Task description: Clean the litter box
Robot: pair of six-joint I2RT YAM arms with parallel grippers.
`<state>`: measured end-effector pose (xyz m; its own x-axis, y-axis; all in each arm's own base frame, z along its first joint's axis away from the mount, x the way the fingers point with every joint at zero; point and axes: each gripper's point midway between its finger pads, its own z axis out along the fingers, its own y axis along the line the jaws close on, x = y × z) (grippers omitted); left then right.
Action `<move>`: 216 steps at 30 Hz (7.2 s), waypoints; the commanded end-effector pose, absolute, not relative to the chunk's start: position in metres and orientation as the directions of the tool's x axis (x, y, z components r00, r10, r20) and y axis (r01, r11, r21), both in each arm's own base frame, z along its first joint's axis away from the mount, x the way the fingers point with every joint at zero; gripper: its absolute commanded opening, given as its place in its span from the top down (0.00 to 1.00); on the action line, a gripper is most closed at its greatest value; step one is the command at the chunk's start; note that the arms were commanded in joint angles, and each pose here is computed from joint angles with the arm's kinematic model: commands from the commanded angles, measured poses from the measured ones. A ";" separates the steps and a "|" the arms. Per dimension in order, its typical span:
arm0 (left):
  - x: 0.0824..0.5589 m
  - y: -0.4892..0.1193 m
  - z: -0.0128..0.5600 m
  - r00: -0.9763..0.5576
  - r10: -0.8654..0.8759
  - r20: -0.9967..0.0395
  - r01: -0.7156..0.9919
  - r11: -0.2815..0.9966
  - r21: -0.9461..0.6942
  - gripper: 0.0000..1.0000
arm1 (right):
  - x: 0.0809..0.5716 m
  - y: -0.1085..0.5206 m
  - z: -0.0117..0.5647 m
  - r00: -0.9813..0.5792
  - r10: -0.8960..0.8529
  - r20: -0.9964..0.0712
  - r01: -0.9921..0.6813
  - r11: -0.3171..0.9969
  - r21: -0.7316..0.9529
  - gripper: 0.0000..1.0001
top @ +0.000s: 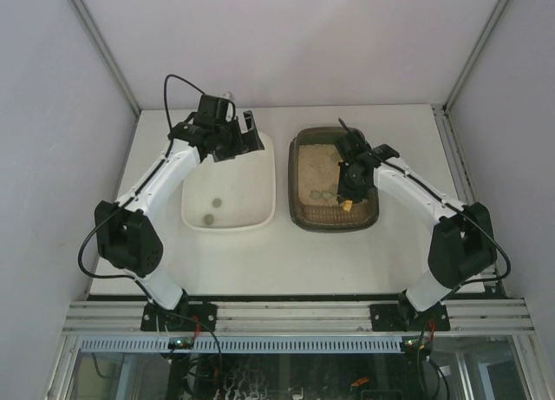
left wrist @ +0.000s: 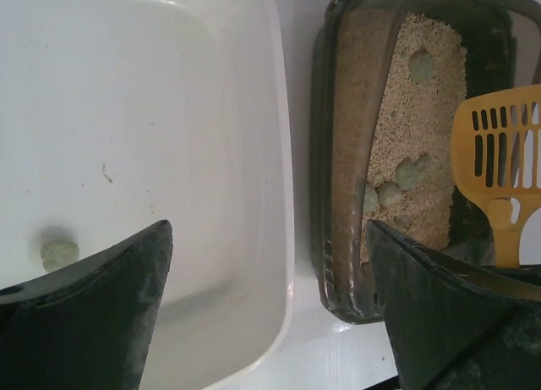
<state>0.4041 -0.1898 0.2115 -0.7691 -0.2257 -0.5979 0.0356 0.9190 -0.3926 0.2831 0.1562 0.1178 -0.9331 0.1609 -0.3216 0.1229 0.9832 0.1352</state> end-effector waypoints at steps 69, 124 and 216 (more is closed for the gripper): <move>0.318 -0.079 0.270 -0.537 -0.151 -0.830 0.080 0.970 -0.228 0.00 | 0.368 0.193 0.117 -0.914 0.226 -0.336 0.036 0.871 0.489 1.00; 0.242 -0.052 0.205 -0.716 0.146 -0.683 0.297 0.949 -0.108 0.03 | 0.265 0.234 0.153 -0.880 0.402 -0.254 -0.217 0.136 0.967 1.00; 0.244 0.002 0.203 -0.697 0.022 -0.717 0.095 0.994 -0.062 0.00 | 0.292 0.341 0.128 -0.687 -0.461 -0.561 -0.359 0.887 -0.289 1.00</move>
<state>0.2388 0.0032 0.1835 -0.7470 -0.0086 -0.6648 0.0530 0.9960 -0.0724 0.2787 0.3753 0.1050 -0.7151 -0.4296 -0.5515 -0.4332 0.8915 -0.1328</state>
